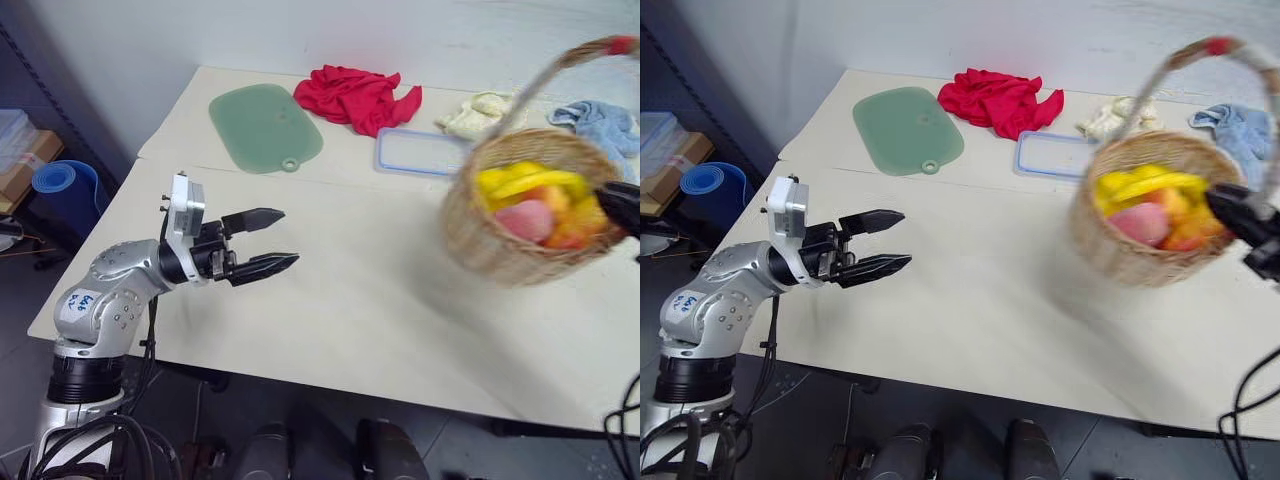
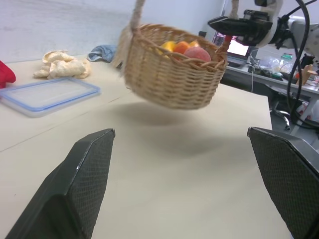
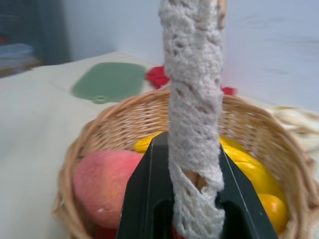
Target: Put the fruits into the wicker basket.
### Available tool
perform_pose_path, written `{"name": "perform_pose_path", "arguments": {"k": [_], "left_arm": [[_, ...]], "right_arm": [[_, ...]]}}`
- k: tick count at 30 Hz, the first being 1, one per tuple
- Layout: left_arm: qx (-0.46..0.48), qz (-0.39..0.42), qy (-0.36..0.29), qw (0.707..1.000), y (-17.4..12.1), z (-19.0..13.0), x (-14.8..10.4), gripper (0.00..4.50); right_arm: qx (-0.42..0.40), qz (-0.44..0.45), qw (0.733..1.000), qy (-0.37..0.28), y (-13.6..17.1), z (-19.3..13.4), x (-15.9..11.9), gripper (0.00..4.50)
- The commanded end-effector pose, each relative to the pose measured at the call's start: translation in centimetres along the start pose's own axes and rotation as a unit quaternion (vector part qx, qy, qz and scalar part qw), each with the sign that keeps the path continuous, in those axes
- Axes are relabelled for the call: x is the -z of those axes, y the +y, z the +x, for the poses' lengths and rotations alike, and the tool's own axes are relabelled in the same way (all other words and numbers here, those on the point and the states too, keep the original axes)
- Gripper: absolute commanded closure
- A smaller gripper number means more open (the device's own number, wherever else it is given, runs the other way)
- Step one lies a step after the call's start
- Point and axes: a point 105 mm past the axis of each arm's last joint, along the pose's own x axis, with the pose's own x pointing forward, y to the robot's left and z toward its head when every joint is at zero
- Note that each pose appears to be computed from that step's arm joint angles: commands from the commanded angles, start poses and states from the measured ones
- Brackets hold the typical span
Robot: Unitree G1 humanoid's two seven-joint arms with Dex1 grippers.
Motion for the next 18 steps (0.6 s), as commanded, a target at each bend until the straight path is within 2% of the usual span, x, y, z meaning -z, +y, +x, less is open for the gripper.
{"name": "perform_pose_path", "arguments": {"k": [1,6,7,9,10,12,16,18], "left_arm": [[0.015,0.021,-0.005,1.000,0.0,0.5,-0.6,0.00],[0.007,0.026,-0.022,0.999,0.2,0.5,-1.4,0.00],[0.003,0.034,-0.025,0.999,0.3,0.5,-1.7,0.00],[-0.002,0.042,-0.026,0.999,0.4,0.3,-2.3,0.00],[-0.002,0.043,-0.023,0.999,0.5,0.2,-2.5,0.00],[-0.002,0.041,-0.020,0.999,0.5,0.0,-2.6,0.00],[-0.004,0.033,0.004,0.999,0.6,-0.7,-1.6,0.00],[0.005,0.011,0.034,0.999,0.3,-1.4,-0.1,0.00]], "right_arm": [[0.079,-0.026,0.996,-0.018,-3.9,-1.7,0.4,4.28],[0.153,-0.017,0.988,-0.024,-7.4,-1.8,2.9,4.28],[0.165,0.012,0.986,-0.037,-7.7,-1.7,3.4,4.28],[0.164,0.038,0.985,-0.041,-7.6,-1.4,4.3,3.56],[0.155,0.036,0.987,-0.036,-7.1,-1.2,4.6,3.38],[0.146,0.024,0.989,-0.029,-6.7,-1.1,4.8,2.69],[0.171,-0.018,0.985,-0.018,-7.4,-4.1,3.8,1.44],[0.179,-0.026,0.983,-0.006,-7.4,-5.9,3.3,0.76]]}}
